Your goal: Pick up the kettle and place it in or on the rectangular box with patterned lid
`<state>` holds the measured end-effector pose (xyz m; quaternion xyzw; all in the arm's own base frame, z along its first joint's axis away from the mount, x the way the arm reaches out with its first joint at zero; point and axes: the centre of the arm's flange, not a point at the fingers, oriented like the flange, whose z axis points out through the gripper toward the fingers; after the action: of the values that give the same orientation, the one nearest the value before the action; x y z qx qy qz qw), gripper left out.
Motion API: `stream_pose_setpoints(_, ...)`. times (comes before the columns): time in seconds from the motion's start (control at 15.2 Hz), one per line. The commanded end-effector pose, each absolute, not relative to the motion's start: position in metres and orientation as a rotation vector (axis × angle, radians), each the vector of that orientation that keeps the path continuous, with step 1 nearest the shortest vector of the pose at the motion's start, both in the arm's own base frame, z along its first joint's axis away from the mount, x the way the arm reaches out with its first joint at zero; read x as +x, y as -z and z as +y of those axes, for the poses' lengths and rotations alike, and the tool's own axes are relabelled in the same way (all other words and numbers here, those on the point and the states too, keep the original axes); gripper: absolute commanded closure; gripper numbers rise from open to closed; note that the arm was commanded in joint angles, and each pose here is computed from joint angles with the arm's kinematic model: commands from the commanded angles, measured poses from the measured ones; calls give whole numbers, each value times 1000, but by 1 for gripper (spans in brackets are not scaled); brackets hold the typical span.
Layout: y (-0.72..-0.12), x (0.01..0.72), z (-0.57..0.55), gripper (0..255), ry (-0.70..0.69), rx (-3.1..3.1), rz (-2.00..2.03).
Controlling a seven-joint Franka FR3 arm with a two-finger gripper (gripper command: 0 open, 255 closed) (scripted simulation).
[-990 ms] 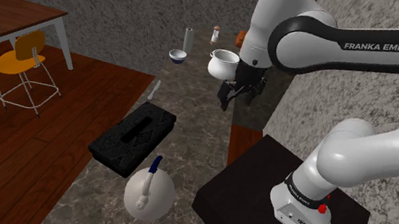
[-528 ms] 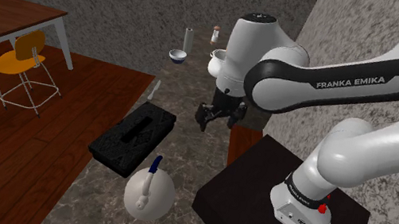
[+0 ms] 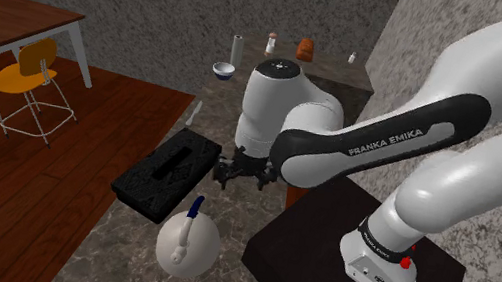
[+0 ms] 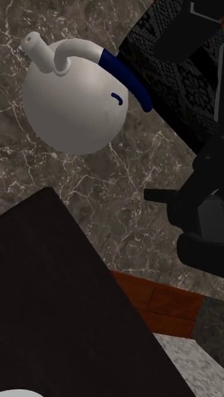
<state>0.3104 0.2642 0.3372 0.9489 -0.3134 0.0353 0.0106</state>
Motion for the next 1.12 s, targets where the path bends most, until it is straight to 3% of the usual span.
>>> stream_pose_setpoints(0.0, -318, 318, 286, 0, -117, 2942, -1055)
stream_pose_setpoints(1.06, -204, 366, 379, 0, -165, 2794, -1405)
